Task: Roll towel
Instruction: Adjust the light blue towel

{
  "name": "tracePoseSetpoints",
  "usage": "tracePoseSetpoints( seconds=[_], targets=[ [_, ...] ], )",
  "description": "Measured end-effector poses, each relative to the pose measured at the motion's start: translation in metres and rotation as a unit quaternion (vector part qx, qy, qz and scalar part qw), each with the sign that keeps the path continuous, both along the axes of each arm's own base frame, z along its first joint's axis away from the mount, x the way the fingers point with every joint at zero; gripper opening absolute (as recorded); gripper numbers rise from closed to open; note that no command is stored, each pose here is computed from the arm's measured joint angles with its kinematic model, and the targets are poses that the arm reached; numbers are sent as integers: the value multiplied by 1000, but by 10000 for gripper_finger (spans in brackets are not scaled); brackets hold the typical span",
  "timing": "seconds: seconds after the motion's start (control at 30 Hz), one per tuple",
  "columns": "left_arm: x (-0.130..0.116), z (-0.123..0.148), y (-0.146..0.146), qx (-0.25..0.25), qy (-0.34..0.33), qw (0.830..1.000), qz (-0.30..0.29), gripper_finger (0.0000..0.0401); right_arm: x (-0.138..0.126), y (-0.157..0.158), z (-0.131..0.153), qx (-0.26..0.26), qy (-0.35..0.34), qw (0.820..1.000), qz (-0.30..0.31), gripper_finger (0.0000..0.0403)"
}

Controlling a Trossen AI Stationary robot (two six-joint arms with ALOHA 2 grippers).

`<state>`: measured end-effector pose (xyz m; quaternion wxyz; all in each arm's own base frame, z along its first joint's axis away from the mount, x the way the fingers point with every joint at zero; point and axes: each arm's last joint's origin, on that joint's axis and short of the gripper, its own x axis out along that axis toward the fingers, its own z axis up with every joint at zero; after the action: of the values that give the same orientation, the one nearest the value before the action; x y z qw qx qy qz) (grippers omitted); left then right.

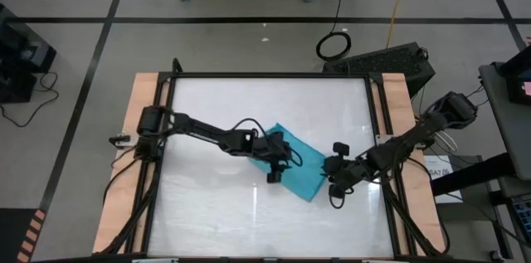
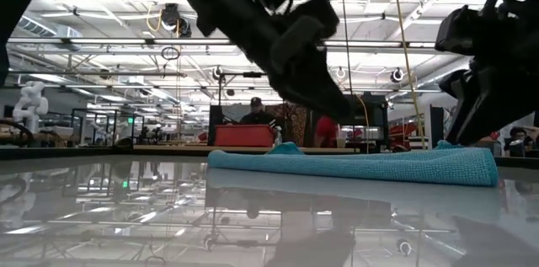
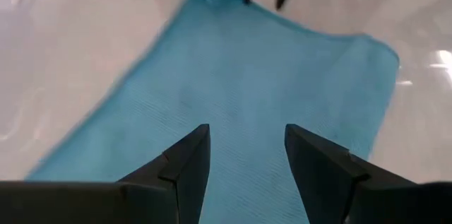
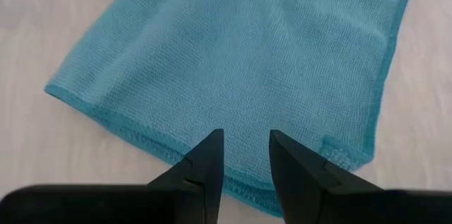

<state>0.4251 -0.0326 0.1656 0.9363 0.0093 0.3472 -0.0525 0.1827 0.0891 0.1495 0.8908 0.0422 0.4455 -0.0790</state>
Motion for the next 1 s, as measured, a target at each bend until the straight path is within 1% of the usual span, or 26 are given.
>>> tracePoseSetpoints(
  seconds=[0.23, 0.33, 0.5, 0.63, 0.77, 0.87, 0.93, 0.97, 1.0],
  targets=[
    [3, -27, -6, -37, 41, 998, -7, 191, 1, 1, -5, 2, 11, 1000, -7, 104],
    [-2, -31, -8, -43, 75, 996, -8, 191, 5, 4, -10, 24, 16, 1000, -2, 104],
    [-14, -37, -12, -34, 155, 987, -9, 191, 16, 12, -23, 57, 15, 998, 15, 104],
    [-27, -41, -11, 10, 222, 975, -9, 191, 31, 22, -33, 98, -14, 994, 40, 104],
    [-42, -36, -7, 90, 279, 956, -14, 191, 47, 33, -36, 130, -63, 986, 84, 104],
    [-51, -24, -3, 165, 291, 942, -22, 191, 61, 42, -28, 142, -102, 977, 120, 105],
    [-58, -15, 0, 213, 301, 929, -25, 191, 69, 46, -19, 141, -123, 972, 141, 105],
    [-60, -10, 0, 231, 300, 925, -25, 191, 72, 48, -15, 137, -129, 971, 151, 105],
    [-60, -3, 1, 241, 287, 927, -23, 191, 74, 49, -10, 130, -129, 970, 157, 105]
  ],
)
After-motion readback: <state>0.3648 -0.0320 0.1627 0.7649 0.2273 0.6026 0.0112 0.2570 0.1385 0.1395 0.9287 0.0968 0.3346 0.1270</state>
